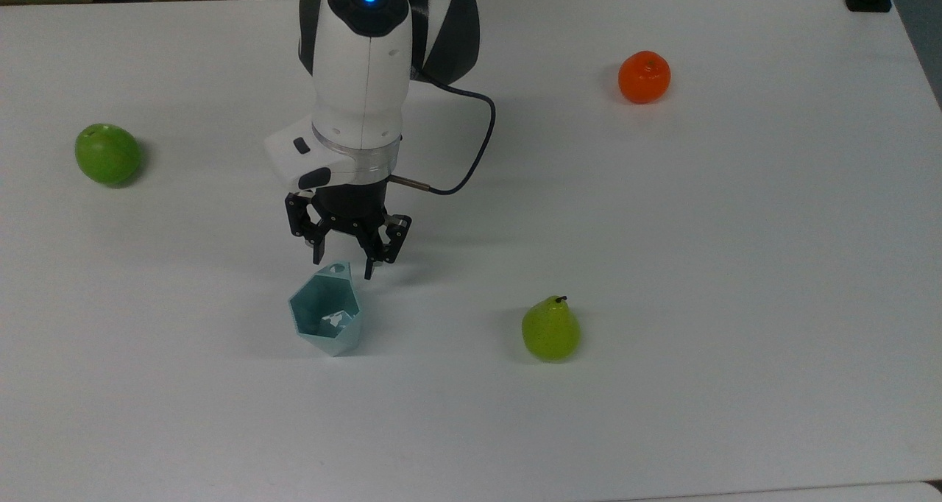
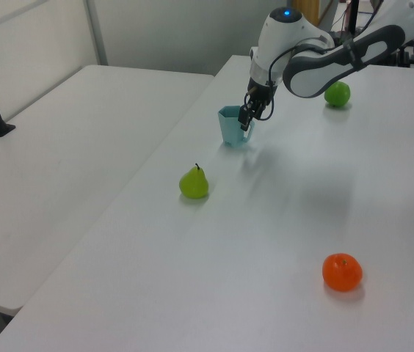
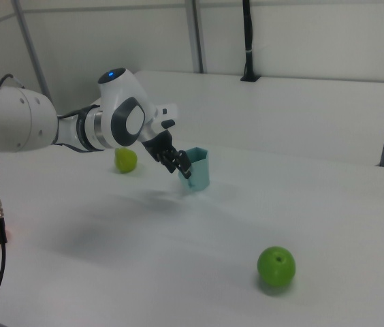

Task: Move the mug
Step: 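Lower the open gripper onto the rim of the light-blue mug, then close the gripper on the mug rim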

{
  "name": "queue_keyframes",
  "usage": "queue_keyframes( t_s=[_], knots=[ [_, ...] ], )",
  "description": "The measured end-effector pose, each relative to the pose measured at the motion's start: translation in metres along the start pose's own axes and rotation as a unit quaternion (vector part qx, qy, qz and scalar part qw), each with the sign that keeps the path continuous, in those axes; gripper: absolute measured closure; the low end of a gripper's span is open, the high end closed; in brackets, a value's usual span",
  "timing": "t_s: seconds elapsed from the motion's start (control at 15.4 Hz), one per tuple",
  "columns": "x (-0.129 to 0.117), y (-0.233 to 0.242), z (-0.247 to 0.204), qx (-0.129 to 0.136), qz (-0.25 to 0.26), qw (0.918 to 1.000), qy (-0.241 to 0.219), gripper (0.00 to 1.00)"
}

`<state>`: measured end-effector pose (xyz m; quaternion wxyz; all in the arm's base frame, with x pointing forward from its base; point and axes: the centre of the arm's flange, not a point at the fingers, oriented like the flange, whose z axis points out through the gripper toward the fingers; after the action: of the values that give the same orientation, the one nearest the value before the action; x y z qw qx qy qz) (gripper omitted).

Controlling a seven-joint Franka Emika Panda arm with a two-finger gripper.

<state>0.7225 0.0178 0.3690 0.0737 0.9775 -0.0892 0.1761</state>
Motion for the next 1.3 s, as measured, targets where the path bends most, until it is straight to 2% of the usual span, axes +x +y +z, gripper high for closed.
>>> queue_keyframes(
  t_s=[0.26, 0.52, 0.85, 0.91, 1.04, 1.3],
  knots=[
    [-0.005, -0.002, 0.016, -0.009, -0.011, 0.9999, -0.007, 0.34],
    [-0.001, -0.006, 0.022, 0.003, -0.016, 0.9996, 0.025, 0.37],
    [-0.003, -0.007, 0.030, 0.001, -0.021, 0.9994, 0.027, 0.44],
    [-0.003, -0.006, 0.031, -0.002, -0.024, 0.9993, 0.027, 0.51],
    [-0.003, -0.007, 0.031, -0.005, -0.030, 0.9991, 0.029, 0.75],
    [-0.003, -0.007, 0.031, -0.007, -0.033, 0.9989, 0.031, 0.76]
  ],
)
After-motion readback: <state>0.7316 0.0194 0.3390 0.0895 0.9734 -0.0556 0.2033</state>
